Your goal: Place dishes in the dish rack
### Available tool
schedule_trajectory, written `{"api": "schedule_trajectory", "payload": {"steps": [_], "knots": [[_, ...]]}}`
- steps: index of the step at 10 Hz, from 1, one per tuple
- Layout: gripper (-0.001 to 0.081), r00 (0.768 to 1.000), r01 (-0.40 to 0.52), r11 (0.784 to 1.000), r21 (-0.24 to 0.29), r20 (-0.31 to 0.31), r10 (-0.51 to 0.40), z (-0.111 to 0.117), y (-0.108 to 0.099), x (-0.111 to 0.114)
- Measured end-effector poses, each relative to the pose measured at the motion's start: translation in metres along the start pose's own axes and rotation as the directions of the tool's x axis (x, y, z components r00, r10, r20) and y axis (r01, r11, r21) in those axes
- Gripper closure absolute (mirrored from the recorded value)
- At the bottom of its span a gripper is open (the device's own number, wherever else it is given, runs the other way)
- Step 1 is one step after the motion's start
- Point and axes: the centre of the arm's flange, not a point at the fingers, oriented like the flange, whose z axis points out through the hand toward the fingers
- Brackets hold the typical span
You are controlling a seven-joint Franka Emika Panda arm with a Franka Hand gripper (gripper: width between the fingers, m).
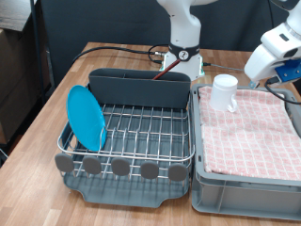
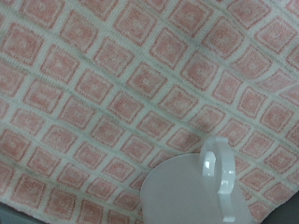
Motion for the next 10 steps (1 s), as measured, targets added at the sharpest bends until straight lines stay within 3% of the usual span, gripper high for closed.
{"api": "schedule_trajectory", "payload": {"steps": [4,10], "knots": [[0.0003,0.999,-0.018,1.000,-0.010,0.035,0.018,0.031,0.003,0.010],[0.0003,0.996,-0.058,0.998,-0.009,0.070,0.058,0.065,0.025,0.014]]}}
